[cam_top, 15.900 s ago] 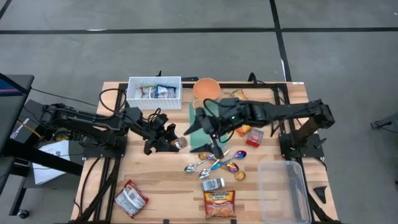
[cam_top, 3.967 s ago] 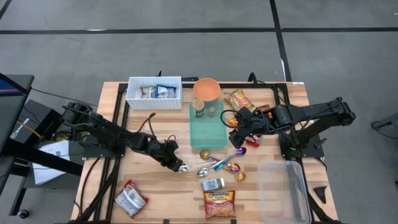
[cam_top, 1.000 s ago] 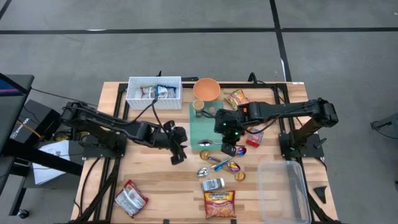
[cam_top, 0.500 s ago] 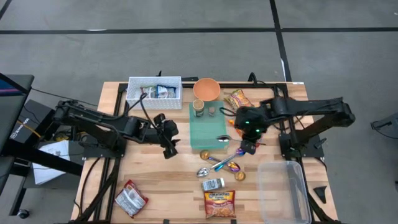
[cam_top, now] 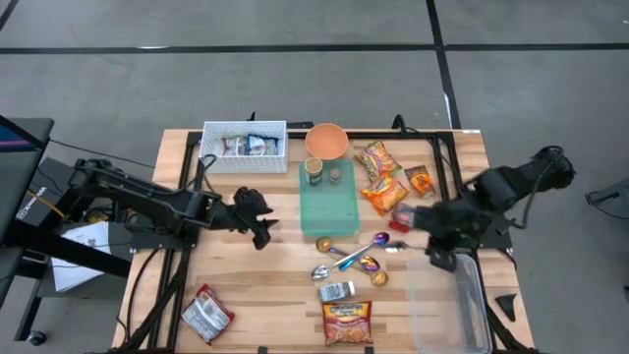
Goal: Pick & Place Food Item
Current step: Put the left silver spoon into the transparent bin
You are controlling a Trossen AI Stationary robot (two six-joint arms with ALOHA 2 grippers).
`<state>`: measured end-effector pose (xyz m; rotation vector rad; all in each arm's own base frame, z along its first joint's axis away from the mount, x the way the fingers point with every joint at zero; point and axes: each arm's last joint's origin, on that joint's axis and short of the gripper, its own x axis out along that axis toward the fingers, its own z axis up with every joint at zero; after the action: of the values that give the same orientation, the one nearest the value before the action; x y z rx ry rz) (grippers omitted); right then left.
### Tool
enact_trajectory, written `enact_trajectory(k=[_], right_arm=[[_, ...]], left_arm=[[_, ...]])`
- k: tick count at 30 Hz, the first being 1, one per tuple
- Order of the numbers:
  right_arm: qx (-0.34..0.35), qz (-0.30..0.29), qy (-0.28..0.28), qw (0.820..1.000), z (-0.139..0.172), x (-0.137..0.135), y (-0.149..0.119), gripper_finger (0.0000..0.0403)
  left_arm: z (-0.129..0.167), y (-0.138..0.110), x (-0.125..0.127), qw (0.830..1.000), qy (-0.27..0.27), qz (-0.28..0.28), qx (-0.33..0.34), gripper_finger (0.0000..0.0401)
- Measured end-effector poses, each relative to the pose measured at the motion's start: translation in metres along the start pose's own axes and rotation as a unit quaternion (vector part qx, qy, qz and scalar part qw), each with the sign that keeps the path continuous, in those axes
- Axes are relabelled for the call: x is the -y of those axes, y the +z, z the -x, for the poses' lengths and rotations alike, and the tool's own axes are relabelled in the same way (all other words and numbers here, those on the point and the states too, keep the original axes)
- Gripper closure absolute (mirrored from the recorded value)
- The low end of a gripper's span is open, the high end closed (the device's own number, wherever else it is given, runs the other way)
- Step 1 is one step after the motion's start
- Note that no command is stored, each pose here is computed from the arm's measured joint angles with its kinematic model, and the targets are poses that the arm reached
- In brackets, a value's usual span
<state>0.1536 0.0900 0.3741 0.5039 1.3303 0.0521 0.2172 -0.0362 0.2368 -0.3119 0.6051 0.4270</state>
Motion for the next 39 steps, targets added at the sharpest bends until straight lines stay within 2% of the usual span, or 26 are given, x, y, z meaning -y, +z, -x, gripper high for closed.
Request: enact_trajectory(k=[5, 9, 13, 14, 17, 23, 28, 32, 36, 39], right_arm=[[-0.041, 0.101, 0.016, 0.994, -0.004, -0.021, -0.032, 0.0401], [-0.071, 0.196, 0.024, 0.978, -0.007, -0.034, -0.054, 0.0401], [-0.094, 0.247, 0.026, 0.964, -0.023, -0.039, -0.070, 0.0401], [-0.102, 0.269, 0.031, 0.957, -0.028, -0.039, -0.073, 0.0401], [-0.139, 0.355, 0.065, 0.922, -0.043, -0.041, -0.083, 0.0401], [-0.198, 0.462, 0.088, 0.860, -0.062, -0.030, -0.089, 0.0401], [-0.201, 0.514, 0.115, 0.826, -0.072, -0.024, -0.078, 0.0401], [-0.200, 0.529, 0.108, 0.818, -0.084, -0.023, -0.065, 0.0401], [-0.219, 0.520, 0.093, 0.821, -0.105, -0.029, -0.053, 0.0401], [-0.245, 0.526, 0.080, 0.810, -0.120, -0.032, -0.051, 0.0401]], left_arm=[[0.009, 0.001, -0.009, 0.997, -0.033, 0.041, 0.064, 0.0253], [0.015, 0.001, -0.016, 0.994, -0.038, 0.057, 0.085, 0.0264], [0.019, 0.005, -0.020, 0.992, -0.041, 0.067, 0.099, 0.0276], [0.020, 0.006, -0.020, 0.991, -0.042, 0.070, 0.103, 0.0279], [0.020, 0.008, -0.020, 0.990, -0.044, 0.074, 0.110, 0.0286], [0.021, 0.012, -0.018, 0.987, -0.055, 0.084, 0.126, 0.0294], [0.021, 0.013, -0.018, 0.984, -0.061, 0.098, 0.132, 0.0295], [0.021, 0.013, -0.018, 0.983, -0.063, 0.111, 0.132, 0.0295], [0.021, 0.013, -0.018, 0.983, -0.063, 0.112, 0.131, 0.0295], [0.021, 0.013, -0.018, 0.982, -0.064, 0.119, 0.131, 0.0295]])
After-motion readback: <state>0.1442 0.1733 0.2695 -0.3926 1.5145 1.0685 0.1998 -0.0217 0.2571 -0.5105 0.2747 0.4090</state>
